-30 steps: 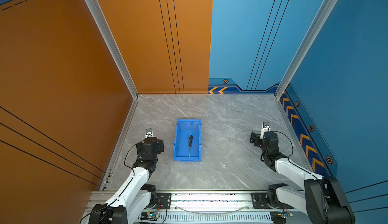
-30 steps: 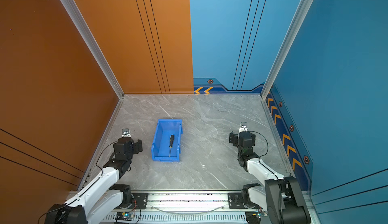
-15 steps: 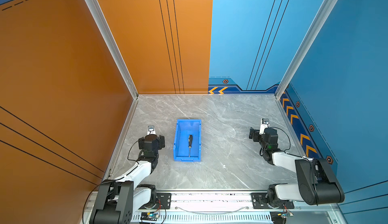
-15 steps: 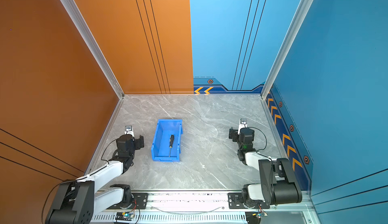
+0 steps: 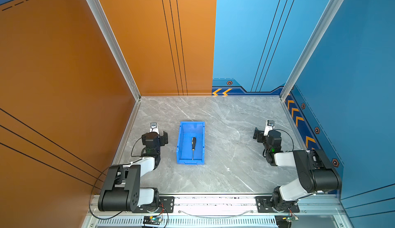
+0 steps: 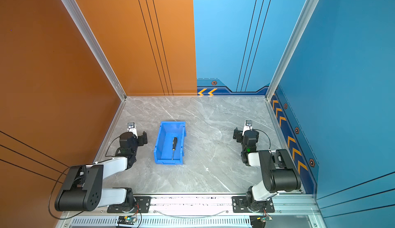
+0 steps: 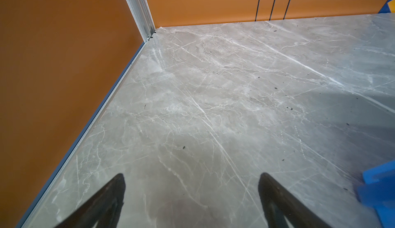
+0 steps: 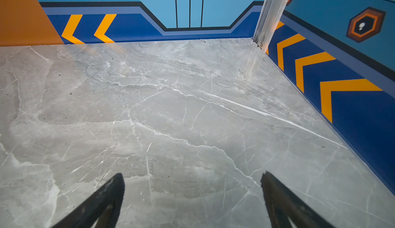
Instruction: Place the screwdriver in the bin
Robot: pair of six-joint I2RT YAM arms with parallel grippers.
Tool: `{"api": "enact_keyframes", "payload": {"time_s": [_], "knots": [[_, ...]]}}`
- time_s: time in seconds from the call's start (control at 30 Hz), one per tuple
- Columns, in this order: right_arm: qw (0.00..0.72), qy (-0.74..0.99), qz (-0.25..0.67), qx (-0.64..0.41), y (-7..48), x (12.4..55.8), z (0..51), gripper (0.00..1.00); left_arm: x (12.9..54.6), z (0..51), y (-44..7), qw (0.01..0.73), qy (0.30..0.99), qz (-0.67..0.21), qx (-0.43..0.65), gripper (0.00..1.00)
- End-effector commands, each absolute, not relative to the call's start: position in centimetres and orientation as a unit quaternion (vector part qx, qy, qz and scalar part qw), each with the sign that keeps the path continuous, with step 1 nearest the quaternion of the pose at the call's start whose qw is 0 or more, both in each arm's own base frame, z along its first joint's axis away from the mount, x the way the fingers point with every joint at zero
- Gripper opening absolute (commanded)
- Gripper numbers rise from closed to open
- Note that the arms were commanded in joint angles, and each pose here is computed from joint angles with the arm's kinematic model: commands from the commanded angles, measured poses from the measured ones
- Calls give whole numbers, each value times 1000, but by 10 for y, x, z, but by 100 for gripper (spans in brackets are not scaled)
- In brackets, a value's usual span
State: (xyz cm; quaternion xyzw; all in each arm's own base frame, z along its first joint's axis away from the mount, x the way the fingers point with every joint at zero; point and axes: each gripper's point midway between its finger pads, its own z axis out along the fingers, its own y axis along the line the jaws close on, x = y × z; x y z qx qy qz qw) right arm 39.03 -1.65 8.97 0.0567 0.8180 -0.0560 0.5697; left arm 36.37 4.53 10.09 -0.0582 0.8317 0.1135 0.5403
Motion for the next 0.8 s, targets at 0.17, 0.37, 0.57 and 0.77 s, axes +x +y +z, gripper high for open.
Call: {"api": "enact_keyframes", "payload": {"time_s": [0.17,0.37,0.57,0.77], "knots": [[578,811,-59,73,-22,392,94,100,372,116,31,569,818,63,-54,98],[578,811,-58,73,-21,392,94,100,387,106,24,579,813,42,-51,98],[578,811,-58,73,-22,392,94,100,393,90,21,573,817,45,-42,98],[578,811,-58,73,-21,392,94,100,394,90,18,573,817,50,-37,98]]}}
